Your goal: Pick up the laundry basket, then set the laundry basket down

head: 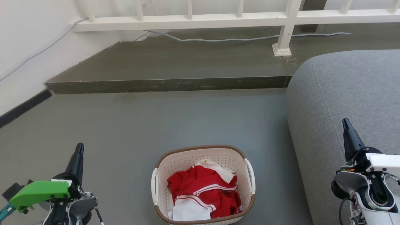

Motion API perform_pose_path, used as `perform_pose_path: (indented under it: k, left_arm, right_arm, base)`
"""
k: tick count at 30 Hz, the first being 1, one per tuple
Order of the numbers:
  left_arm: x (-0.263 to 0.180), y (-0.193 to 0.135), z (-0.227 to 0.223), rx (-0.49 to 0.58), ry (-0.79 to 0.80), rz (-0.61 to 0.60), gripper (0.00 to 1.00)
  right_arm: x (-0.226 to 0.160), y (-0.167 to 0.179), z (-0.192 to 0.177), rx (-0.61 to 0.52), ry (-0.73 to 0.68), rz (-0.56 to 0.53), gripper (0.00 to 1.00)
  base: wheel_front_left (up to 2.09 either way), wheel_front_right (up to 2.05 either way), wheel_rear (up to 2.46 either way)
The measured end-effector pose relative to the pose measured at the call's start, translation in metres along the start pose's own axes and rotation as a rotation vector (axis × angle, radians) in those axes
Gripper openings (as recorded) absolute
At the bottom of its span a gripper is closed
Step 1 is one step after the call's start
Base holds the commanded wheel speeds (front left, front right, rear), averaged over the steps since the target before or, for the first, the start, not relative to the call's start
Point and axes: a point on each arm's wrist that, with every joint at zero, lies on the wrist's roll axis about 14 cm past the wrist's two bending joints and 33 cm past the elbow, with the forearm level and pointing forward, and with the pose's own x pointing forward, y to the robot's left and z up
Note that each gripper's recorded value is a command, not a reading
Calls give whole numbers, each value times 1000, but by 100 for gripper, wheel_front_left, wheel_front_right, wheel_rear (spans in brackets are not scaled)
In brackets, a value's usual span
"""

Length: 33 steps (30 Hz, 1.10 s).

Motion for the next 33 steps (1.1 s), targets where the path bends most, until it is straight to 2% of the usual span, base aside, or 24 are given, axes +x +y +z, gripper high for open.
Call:
perform_pose_path:
  k: [33]
  left_arm:
    - [0,0,0,0,0,0,0]
  right_arm:
    - [0,0,0,0,0,0,0]
  base:
    - [0,0,0]
